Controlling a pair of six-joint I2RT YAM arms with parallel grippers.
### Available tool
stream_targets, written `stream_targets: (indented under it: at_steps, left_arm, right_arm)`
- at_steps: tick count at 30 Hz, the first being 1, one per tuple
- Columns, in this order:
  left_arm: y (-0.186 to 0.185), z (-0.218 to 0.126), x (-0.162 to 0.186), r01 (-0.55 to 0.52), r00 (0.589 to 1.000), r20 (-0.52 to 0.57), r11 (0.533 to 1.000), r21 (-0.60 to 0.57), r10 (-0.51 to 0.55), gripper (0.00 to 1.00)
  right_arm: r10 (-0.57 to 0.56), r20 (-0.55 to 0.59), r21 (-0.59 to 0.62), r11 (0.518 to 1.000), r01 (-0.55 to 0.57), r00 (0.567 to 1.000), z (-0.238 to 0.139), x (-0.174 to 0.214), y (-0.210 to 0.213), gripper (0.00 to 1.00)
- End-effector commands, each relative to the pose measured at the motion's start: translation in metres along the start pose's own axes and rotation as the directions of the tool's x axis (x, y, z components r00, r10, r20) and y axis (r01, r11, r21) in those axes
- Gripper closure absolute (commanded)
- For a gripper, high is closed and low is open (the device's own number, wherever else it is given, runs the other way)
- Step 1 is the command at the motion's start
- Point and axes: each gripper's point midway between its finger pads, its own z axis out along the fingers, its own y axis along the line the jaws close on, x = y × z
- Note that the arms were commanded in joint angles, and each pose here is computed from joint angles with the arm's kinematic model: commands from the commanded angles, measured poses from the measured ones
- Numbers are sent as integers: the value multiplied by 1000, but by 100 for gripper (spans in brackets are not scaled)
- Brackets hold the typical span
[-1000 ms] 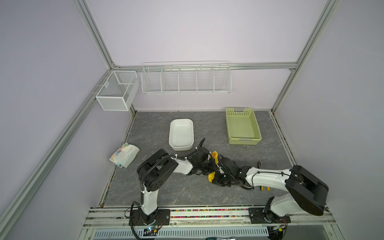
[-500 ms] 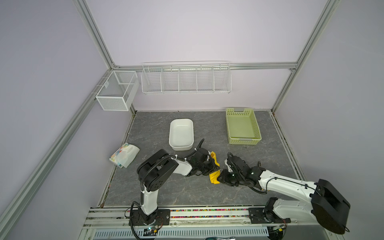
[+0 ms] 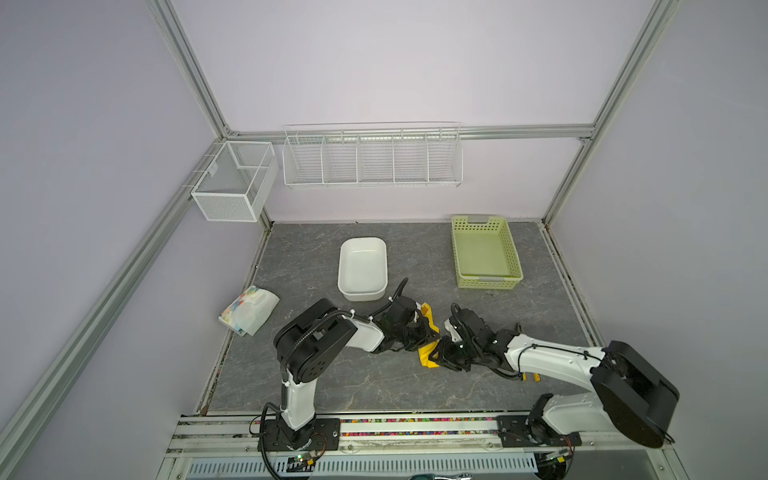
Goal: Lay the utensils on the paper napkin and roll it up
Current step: 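Lift the rolled napkin with the left gripper while the right gripper holds the end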
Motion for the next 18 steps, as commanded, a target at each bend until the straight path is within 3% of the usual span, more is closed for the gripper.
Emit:
stream_targets:
  at_steps: [1, 8, 18]
  left_arm:
    - [57, 0, 6, 91, 996, 19, 981, -170, -89, 100]
    - [61, 0, 6, 91, 996, 21, 980, -177, -89, 100]
    - [66, 6, 11, 76, 997, -17, 982, -170, -80, 100]
  right_arm:
    - [34, 7, -22, 999, -34, 999, 1, -5, 4, 74]
    - [23, 9, 33, 999, -23, 1000, -4, -4, -4, 93]
    - [36, -18, 131, 991, -33, 999, -10, 9, -32, 94]
